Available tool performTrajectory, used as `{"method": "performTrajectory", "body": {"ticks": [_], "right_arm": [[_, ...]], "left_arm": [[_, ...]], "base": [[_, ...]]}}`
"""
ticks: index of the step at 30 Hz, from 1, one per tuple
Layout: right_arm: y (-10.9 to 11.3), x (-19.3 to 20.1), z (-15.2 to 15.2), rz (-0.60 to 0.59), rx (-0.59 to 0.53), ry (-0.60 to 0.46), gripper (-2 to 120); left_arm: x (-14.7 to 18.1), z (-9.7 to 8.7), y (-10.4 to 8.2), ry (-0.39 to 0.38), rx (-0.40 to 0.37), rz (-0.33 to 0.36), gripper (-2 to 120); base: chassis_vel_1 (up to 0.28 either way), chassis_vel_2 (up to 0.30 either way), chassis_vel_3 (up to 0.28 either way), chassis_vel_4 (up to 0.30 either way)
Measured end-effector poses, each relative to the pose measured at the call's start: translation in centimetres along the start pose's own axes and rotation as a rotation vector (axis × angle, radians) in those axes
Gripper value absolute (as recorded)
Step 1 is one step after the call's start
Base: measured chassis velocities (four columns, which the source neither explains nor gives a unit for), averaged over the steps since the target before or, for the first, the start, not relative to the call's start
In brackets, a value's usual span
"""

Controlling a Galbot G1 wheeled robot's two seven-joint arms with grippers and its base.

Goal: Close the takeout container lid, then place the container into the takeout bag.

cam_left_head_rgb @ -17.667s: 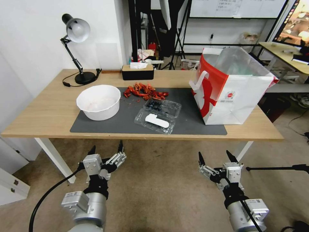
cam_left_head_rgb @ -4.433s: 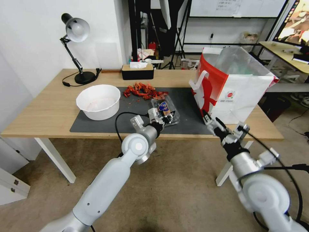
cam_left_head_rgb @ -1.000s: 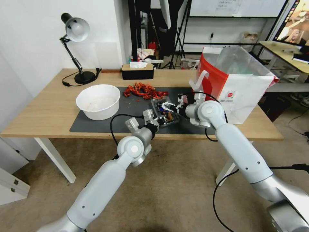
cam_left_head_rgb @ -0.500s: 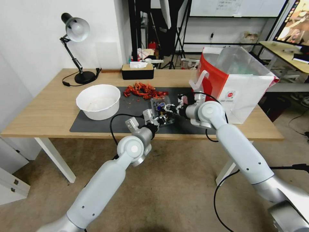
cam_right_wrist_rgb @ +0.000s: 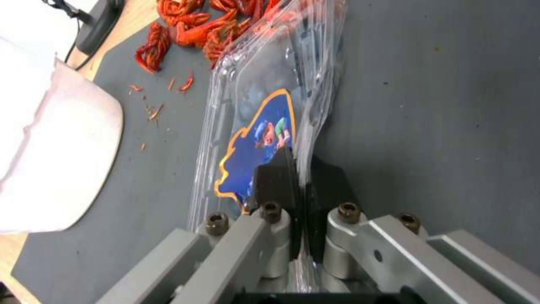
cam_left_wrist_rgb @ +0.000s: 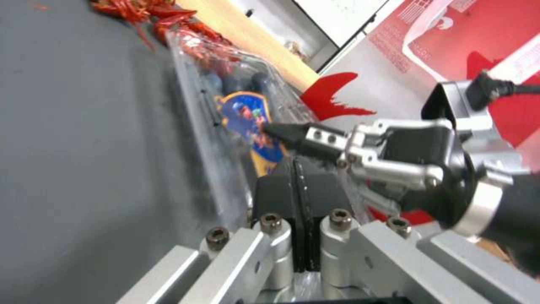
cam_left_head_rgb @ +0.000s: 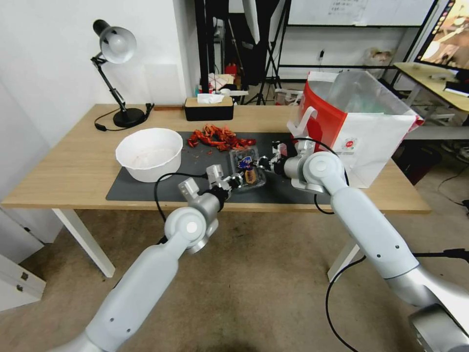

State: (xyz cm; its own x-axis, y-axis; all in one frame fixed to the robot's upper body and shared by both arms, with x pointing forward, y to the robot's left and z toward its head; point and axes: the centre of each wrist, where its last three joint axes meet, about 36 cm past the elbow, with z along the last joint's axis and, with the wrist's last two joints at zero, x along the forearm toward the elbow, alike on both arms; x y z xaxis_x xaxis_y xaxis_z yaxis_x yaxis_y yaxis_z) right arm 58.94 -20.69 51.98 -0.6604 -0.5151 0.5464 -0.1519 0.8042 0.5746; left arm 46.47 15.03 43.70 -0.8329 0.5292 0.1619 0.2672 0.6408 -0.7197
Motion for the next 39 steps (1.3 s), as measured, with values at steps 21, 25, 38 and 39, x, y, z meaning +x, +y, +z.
{"method": "performTrajectory", "body": {"ticks": [21, 25, 38, 39], "right_arm": [[0.2, 0.6, -0.1, -0.042, -0.035, -0.011, 0], [-0.3, 1.6, 0.0, -0.046, -0.048, -0.024, 0], [-2.0, 6.2, -0.2, -0.082, -0.111, -0.108, 0], [-1.8, 6.5, -0.4, -0.091, -0.113, -0.117, 0]], "left_arm": [[8.0, 2.1, 2.0, -0.174, -0.243, -0.018, 19], [8.6, 2.5, 2.1, -0.222, -0.337, -0.037, 31], [11.0, 3.8, 4.3, -0.297, -0.551, -0.144, 80], [11.4, 4.0, 4.5, -0.303, -0.567, -0.158, 83]], "base": [[0.000, 0.000, 0.000, 0.000], [0.000, 0.000, 0.000, 0.000], [0.000, 0.000, 0.000, 0.000], [0.000, 0.000, 0.000, 0.000]]}}
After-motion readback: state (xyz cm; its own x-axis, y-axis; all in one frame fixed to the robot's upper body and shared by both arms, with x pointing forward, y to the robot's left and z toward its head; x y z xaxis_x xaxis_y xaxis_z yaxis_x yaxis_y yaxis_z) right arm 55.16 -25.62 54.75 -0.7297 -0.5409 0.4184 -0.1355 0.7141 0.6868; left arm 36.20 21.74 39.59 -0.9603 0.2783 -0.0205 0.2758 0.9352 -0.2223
